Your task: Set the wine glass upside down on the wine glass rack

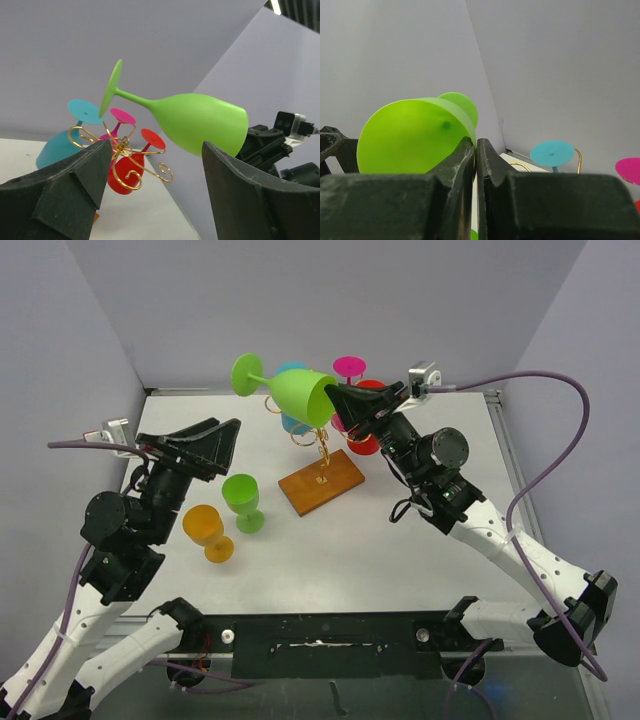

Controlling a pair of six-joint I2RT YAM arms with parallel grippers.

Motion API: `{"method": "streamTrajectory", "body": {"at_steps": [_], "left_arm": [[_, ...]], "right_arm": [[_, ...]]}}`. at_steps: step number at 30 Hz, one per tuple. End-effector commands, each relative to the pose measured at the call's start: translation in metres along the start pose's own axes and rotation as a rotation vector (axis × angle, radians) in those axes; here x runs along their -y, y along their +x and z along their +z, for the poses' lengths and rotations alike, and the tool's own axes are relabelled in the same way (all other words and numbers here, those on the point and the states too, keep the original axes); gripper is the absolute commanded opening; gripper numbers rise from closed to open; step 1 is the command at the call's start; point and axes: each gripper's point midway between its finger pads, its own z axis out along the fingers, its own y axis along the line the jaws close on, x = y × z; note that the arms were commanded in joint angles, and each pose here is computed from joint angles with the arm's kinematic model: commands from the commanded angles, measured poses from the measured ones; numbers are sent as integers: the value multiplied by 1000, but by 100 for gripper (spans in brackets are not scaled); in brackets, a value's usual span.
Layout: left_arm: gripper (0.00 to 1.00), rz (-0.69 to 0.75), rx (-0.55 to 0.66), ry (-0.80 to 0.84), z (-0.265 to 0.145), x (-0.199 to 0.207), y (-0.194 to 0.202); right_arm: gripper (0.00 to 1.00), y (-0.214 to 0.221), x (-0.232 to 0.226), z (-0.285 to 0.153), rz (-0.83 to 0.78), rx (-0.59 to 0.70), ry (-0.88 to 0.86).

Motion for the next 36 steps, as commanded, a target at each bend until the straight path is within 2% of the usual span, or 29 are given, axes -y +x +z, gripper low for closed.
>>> {"method": "streamTrajectory", "body": {"at_steps": [1, 5, 14, 18, 32, 36], "left_arm": [[71, -205, 91, 109, 5, 31, -26], [71, -334, 129, 112, 13, 31, -27], [65, -451, 138, 134, 34, 30, -12], [60, -426, 187, 191, 33, 36, -20], [60, -486, 235, 167, 33, 25, -22], [53, -525, 225, 204, 35, 31, -18]], "right_arm": [[0, -53, -19, 6, 52, 191, -60], [0, -50, -24, 7, 80, 192, -90], [0, -42, -39, 4, 106, 172, -180], [0, -36, -40, 4, 120, 162, -189], [0, -16, -49, 4, 165, 121, -250], [0, -12, -51, 3, 172, 116, -262]]}}
